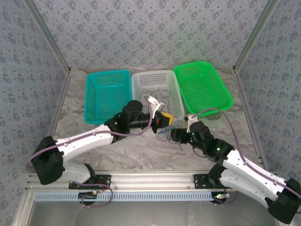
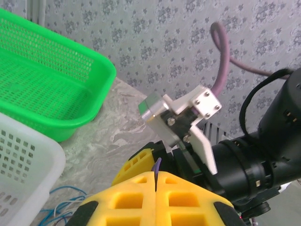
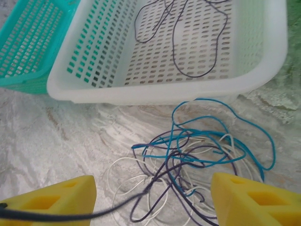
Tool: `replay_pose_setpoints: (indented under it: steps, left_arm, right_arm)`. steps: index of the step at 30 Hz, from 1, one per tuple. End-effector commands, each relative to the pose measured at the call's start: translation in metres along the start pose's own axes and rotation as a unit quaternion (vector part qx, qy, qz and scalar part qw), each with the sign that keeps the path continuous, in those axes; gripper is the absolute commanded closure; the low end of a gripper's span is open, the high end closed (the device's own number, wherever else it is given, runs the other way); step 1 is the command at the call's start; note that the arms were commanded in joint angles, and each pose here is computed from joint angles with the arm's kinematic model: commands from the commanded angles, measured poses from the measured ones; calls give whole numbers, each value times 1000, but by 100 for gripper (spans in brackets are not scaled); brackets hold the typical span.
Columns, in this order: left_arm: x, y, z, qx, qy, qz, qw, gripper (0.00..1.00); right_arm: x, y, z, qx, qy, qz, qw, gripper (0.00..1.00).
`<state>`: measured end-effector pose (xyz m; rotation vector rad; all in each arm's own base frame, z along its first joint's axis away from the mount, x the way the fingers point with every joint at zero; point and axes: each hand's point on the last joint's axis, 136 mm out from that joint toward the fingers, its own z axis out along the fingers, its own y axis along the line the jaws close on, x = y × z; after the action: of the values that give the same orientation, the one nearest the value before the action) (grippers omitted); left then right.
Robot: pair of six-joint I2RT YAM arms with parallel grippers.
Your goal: Untangle the cables
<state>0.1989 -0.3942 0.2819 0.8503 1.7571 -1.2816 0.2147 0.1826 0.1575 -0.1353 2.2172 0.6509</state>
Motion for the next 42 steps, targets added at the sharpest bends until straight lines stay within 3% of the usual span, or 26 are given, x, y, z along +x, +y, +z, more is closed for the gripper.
replay_pose_setpoints:
  steps: [1,10,18,23,28,34,42]
  left_arm:
    - [-51,-32,-14,37,-67,20,997,100]
    - [-83,-61,-31,77,-111,21,991,100]
    - [-119,-82,-49,90,-150,48,983,100]
    - [-148,-98,-72,72,-174,96,977,100]
    - [-173,-93,-95,5,-196,137,971,100]
    - [-171,-88,-98,-1,-195,127,972,100]
    - [-162,-88,-97,13,-197,118,973,100]
  right_arm:
    - [-5,-17,4,50,-26,25,998,33]
    - [-2,-21,19,71,-27,30,997,33]
    - [27,-34,38,109,29,26,993,38]
    - [56,-49,43,127,58,35,990,40]
    - [72,-57,39,127,62,48,989,50]
    - [75,-62,28,128,55,55,989,60]
    - [58,-53,9,99,26,42,994,56]
